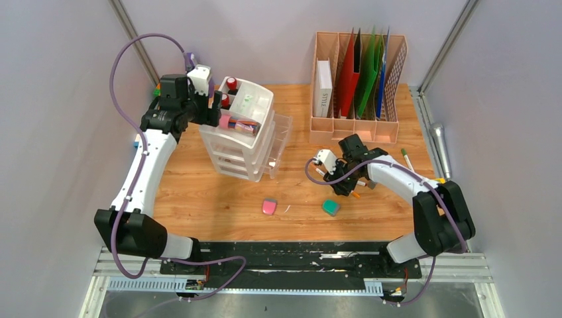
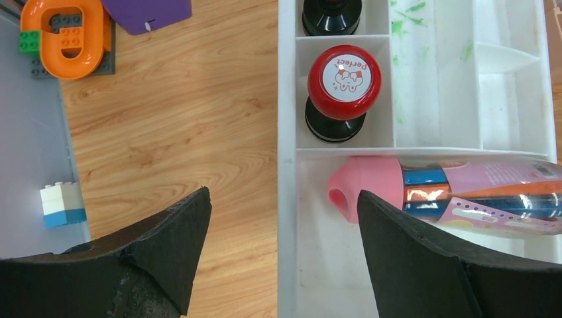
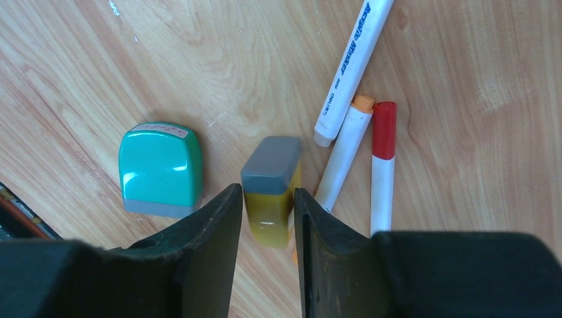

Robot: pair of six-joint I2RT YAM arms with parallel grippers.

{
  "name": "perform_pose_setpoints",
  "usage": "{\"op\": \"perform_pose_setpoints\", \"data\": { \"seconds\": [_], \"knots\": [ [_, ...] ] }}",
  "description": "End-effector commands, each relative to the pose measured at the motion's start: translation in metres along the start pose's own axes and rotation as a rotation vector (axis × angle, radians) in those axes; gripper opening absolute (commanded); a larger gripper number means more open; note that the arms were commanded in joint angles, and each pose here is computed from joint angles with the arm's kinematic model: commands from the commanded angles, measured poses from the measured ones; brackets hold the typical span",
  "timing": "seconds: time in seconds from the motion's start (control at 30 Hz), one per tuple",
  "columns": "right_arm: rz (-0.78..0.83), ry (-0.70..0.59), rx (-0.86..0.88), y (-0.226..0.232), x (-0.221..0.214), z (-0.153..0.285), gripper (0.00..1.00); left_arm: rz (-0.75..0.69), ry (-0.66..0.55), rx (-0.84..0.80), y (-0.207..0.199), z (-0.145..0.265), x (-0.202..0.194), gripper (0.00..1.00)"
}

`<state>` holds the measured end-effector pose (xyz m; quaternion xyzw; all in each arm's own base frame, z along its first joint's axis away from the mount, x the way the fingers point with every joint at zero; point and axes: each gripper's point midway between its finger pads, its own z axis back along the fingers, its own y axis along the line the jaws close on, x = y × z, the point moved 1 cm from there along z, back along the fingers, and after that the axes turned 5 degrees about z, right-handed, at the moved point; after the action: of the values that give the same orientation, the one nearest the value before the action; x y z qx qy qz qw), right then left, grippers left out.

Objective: Organize the desk
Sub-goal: Pick up the stationery from the center of the board.

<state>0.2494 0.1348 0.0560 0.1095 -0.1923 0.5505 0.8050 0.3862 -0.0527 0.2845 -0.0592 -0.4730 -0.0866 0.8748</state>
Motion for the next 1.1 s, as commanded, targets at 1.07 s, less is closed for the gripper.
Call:
{"op": "perform_pose_setpoints", "data": {
  "seconds": [1.07],
  "knots": [
    [-0.507, -0.562, 0.221, -0.078, 0.268, 0.068, 0.02, 0.006, -0.109, -0.027, -0.006, 0.029, 0.019, 0.9]
  ]
}}
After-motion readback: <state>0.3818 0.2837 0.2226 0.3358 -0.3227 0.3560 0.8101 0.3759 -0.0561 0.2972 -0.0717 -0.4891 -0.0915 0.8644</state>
